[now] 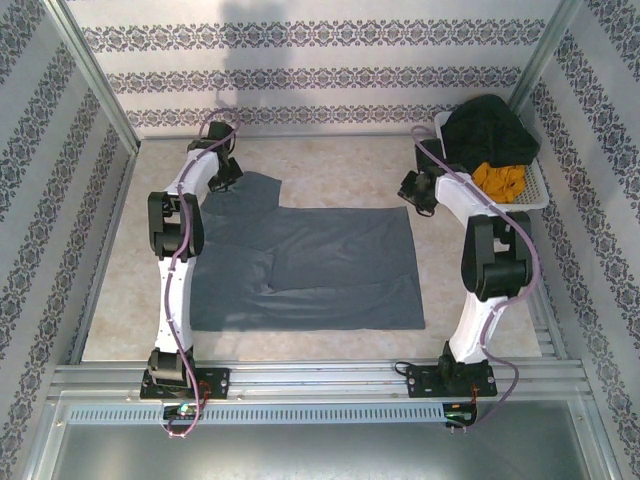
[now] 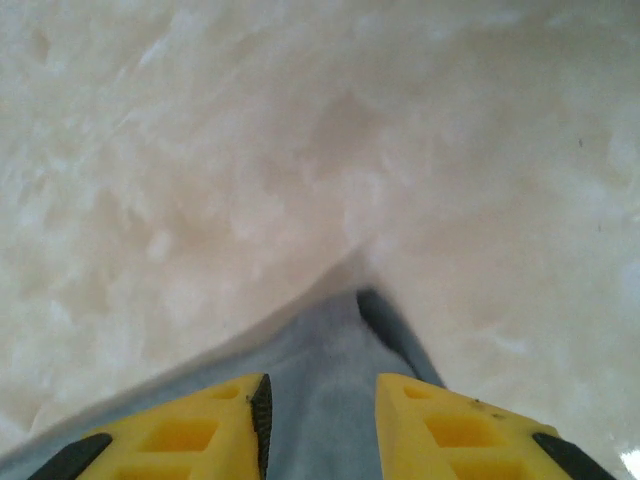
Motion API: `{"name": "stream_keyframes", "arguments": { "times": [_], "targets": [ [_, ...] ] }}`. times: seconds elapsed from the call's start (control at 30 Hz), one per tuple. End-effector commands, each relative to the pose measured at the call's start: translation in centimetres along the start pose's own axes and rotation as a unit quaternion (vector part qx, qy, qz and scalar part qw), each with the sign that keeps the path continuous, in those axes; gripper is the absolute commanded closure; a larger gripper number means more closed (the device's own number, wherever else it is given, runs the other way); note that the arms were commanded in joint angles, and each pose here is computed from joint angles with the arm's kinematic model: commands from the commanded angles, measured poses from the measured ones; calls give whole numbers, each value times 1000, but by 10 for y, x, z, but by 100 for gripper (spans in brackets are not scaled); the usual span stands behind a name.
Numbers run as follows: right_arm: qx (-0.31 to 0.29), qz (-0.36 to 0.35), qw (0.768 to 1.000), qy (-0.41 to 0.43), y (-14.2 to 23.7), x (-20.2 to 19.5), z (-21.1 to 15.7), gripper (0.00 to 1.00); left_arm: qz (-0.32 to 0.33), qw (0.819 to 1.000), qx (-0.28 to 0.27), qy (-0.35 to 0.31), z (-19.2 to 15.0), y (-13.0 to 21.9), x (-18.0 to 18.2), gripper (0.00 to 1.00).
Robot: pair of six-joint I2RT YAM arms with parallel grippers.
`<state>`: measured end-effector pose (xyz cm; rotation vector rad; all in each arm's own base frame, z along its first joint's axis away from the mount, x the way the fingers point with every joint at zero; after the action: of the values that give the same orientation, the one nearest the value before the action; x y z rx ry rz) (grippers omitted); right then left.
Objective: Fold and stack the t-shirts
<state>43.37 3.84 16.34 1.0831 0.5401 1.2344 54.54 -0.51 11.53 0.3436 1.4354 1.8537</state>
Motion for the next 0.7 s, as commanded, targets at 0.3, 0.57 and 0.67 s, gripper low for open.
{"name": "stream_keyframes", "arguments": {
  "times": [0.3,0.57,0.67],
  "targets": [
    [76,-57,995,1,-51,5,-3,66,-94,995,-9,22,20,47,0,100],
    [115,-82,990,11,-63,2,-9,74,-102,994,-12,26,24,58,6,100],
    [124,-96,987,18,-63,-1,-10,80,-102,994,-11,30,24,59,7,100]
  ]
}}
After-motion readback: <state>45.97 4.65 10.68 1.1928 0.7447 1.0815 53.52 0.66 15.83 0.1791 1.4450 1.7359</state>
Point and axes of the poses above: each hand's point on the last joint's axis, 136 mm out from that joint toward the fingers, its own y axis back along the fingers, its own x axis along the line the jaws close on, z = x × y, the point moved 9 cm from there along y, back along the fingers, and after that the axes turned 15 degrees about y, right-handed, at the moved point
